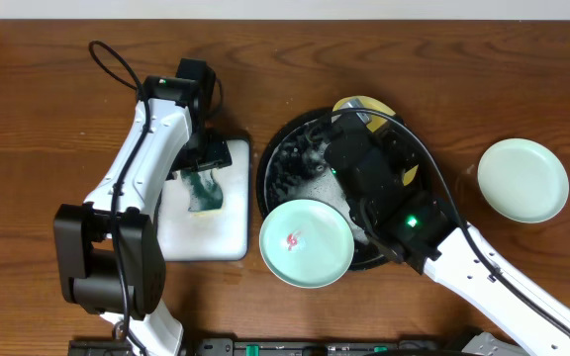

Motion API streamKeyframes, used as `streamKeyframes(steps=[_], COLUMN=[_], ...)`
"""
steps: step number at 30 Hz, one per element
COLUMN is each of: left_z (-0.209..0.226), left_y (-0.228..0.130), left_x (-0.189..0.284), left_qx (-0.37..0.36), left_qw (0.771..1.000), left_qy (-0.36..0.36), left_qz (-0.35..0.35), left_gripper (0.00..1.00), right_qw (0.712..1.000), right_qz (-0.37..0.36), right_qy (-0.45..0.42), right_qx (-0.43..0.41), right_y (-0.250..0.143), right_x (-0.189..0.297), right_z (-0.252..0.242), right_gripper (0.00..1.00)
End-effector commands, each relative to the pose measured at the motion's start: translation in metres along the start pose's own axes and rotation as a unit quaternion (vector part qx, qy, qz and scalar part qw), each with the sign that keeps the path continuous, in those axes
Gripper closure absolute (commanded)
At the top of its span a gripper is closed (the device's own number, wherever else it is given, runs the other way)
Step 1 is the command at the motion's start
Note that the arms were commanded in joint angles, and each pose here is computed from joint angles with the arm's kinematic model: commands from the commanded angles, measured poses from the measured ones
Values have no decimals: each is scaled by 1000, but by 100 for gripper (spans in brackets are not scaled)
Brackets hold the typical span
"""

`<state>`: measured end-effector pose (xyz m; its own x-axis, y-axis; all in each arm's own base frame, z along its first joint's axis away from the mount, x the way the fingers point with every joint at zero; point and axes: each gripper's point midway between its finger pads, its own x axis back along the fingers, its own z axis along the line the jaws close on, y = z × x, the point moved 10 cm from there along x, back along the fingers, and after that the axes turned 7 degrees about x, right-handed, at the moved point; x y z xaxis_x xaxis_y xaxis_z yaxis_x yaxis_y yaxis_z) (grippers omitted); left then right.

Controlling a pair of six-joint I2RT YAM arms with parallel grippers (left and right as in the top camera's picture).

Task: Clean dirty plates on tray and stack at the side
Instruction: 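Tilt the yellow plate up with the right gripper and lift it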

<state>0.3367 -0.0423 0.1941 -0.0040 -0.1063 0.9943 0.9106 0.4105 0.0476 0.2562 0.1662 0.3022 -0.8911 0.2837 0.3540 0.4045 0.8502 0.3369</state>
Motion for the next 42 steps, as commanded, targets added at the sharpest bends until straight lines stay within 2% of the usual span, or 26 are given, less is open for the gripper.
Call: streamKeyframes(steps=[1,42], left_z=[1,1], left_y=[0,0], left_x=[-1,-1], left_qx=[-2,-2], left_qw=[1000,1000], left_qy=[2,2], left_qz=[2,2], left_gripper=[16,15], right_qw=[999,999], right_qz=[-5,-1], right_qy=[-11,-10], right_qx=[-37,-50], right_y=[1,0], right_x=[7,6], right_z=[-4,-4], right_gripper=[99,99])
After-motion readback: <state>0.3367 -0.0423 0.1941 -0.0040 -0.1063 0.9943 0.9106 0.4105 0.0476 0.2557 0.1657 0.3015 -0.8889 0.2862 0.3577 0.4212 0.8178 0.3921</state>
